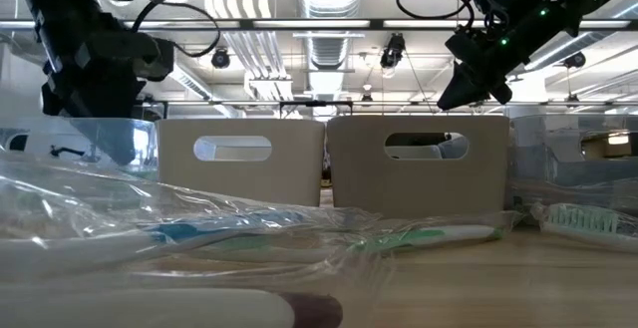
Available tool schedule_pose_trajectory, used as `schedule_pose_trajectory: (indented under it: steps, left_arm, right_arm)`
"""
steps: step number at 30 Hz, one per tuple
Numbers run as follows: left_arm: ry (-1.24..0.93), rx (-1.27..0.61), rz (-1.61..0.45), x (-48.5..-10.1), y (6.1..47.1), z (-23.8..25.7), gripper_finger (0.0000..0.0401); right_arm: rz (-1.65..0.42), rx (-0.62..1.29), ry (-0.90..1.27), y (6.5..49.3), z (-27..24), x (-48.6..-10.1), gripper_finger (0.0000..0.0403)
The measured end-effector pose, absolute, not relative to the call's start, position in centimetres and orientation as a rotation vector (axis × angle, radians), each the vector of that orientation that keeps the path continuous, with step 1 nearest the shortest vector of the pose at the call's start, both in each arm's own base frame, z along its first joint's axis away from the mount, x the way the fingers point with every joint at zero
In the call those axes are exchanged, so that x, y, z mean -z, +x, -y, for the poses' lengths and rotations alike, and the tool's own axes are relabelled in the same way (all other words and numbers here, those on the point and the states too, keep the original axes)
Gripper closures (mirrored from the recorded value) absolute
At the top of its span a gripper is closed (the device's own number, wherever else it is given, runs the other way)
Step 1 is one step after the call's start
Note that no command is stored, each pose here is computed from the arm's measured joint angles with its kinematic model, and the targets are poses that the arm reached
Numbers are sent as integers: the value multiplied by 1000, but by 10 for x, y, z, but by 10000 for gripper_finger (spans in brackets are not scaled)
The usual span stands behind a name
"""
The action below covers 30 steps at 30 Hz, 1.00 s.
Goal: Pick & Place Toothbrushes
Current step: Put the green toothbrush into the transparent bin, then put the orange toothbrush into the black bin
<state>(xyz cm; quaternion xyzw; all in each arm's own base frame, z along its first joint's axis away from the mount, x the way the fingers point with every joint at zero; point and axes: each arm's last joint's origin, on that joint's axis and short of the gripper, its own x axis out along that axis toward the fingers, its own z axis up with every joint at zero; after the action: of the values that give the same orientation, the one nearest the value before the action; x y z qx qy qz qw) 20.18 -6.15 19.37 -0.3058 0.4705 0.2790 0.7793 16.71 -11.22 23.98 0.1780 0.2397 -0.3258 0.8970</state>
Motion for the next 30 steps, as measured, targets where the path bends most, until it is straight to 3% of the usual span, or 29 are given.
schedule_pose_trajectory:
  steps: [9,19,24,30]
  left_arm:
    - [-576,-492,-989,-220,213,64,252]
    - [-378,-393,-848,-265,230,65,247]
    - [-182,-468,-710,-290,236,62,249]
    - [78,-710,-532,-309,239,54,250]
  right_arm:
    - [-497,676,373,167,112,-239,310]
    - [-497,676,372,167,112,-239,296]
    - [-498,676,371,167,112,-239,289]
    - [-498,676,369,167,112,-239,282]
